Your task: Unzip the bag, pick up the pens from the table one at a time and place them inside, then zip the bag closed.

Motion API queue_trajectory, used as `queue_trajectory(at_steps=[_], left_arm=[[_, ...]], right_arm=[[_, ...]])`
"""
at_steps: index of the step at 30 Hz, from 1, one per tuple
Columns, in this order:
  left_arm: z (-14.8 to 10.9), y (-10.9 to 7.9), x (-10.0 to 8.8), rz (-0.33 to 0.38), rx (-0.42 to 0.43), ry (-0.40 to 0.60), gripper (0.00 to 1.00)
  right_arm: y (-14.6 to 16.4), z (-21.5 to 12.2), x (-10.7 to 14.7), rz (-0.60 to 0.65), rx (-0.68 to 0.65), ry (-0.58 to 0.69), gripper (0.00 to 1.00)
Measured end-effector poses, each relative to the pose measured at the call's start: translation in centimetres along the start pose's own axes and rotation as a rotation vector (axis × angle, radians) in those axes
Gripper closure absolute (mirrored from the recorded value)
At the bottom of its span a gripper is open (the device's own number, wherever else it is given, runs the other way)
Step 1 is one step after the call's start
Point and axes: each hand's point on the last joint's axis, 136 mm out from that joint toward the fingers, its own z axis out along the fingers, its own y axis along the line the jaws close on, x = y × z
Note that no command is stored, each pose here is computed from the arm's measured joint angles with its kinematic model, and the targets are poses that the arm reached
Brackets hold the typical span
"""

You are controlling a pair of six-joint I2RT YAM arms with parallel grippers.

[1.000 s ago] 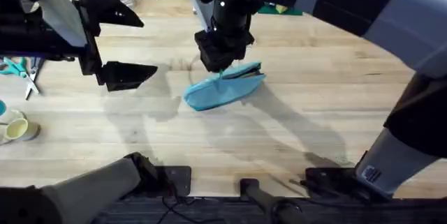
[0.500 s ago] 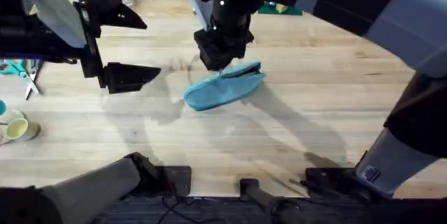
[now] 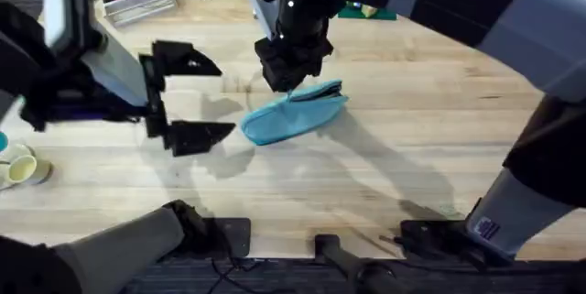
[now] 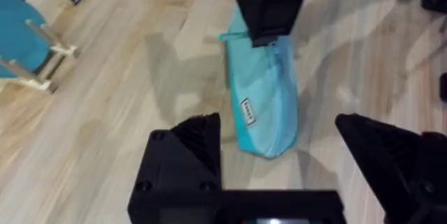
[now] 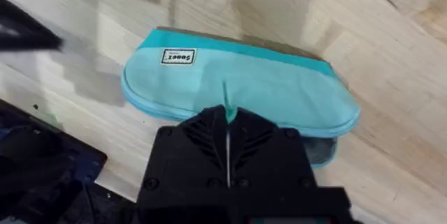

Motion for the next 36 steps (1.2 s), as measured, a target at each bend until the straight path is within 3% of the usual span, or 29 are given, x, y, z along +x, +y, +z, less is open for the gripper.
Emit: queue_trajectory(at_steps=[8,15,20,32,36], left_arm=[[2.6,-1.8,0.7,0.112,0.062,-0.053,0.005],[5.2,-1.4,1.0,0.201,0.102,-0.023,0.005],[6.3,-0.9,1.2,0.168,0.117,0.019,0.005],[7.9,-2.6,1.6,0.05,0.201,0.11,0.005],[8.0,-2.3,2.1,0.043,0.192,0.146,0.115]], right_arm=[[0.0,0.0,-0.2,0.0,0.0,-0.01,0.971],[0.1,0.0,-0.5,-0.001,-0.003,-0.02,0.971],[0.1,0.0,-0.6,-0.001,-0.004,-0.024,0.971],[-0.5,0.0,-0.8,0.038,-0.002,-0.027,0.971],[-0.6,0.0,-0.9,0.05,-0.002,-0.031,0.971]])
